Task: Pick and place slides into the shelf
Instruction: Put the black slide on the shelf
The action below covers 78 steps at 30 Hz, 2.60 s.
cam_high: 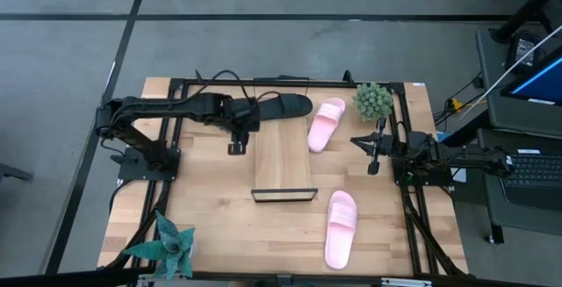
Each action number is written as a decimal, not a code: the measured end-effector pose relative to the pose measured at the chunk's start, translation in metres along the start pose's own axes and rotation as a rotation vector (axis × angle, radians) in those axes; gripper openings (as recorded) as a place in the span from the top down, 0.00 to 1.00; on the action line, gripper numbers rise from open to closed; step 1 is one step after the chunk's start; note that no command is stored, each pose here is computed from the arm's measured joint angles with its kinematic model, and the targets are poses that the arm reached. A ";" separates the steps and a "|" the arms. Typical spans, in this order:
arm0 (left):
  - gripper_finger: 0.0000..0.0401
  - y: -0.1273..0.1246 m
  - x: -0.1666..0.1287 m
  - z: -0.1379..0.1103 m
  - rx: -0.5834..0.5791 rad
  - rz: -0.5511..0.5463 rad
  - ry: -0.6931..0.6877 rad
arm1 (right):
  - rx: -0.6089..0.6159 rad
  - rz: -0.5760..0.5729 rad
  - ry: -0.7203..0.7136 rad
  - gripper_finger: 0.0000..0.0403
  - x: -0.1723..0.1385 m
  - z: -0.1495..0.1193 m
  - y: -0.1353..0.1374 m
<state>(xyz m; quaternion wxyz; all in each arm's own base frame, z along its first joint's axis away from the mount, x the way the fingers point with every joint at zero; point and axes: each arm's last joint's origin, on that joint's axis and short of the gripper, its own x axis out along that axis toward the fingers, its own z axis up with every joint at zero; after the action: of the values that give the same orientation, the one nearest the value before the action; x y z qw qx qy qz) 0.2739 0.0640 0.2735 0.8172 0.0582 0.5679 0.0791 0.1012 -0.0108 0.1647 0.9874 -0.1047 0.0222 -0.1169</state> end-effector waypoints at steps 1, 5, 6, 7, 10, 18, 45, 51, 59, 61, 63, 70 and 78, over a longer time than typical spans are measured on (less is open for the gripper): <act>0.75 -0.001 0.000 0.000 0.001 -0.001 -0.003 | 0.000 0.000 0.000 0.94 0.000 0.000 0.000; 0.75 -0.003 0.000 0.001 -0.042 -0.004 -0.001 | 0.000 0.004 0.000 0.94 0.000 0.000 0.000; 0.75 -0.003 0.000 0.000 -0.078 -0.001 0.008 | -0.001 0.013 -0.001 0.94 0.000 0.000 0.000; 0.75 -0.003 0.000 -0.002 -0.118 0.010 0.028 | -0.002 0.025 -0.002 0.94 0.000 0.000 0.001; 0.75 -0.007 -0.001 -0.008 -0.196 0.104 0.096 | -0.003 0.044 -0.004 0.94 0.000 0.000 0.001; 0.75 -0.033 0.012 -0.034 -0.319 0.378 0.111 | -0.005 0.046 -0.002 0.94 0.000 0.000 0.001; 0.75 -0.058 0.046 -0.112 -1.150 0.689 -0.129 | -0.010 0.044 -0.003 0.94 0.000 0.000 0.001; 0.75 -0.058 0.047 -0.109 -1.212 0.677 -0.191 | -0.009 0.043 -0.005 0.94 0.000 0.000 0.001; 0.75 -0.058 0.049 -0.103 -1.211 0.642 -0.225 | -0.009 0.043 -0.005 0.94 0.000 0.000 0.001; 0.75 -0.058 0.049 -0.103 -1.168 0.646 -0.208 | -0.009 0.043 -0.005 0.94 0.000 0.000 0.001; 0.75 -0.058 0.049 -0.104 -1.191 0.648 -0.216 | -0.009 0.043 -0.005 0.94 0.000 0.000 0.001; 0.75 -0.056 0.047 -0.105 -1.224 0.723 -0.287 | -0.009 0.043 -0.005 0.94 0.000 0.000 0.001; 0.75 -0.057 0.048 -0.104 -1.228 0.697 -0.281 | -0.009 0.043 -0.005 0.94 0.000 0.000 0.001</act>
<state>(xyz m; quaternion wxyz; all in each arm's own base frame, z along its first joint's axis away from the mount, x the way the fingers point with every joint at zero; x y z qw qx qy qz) 0.1964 0.0183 0.1832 0.6949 -0.2243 0.2588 0.6323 0.1015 -0.0096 0.1642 0.9892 -0.1090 0.0226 -0.0952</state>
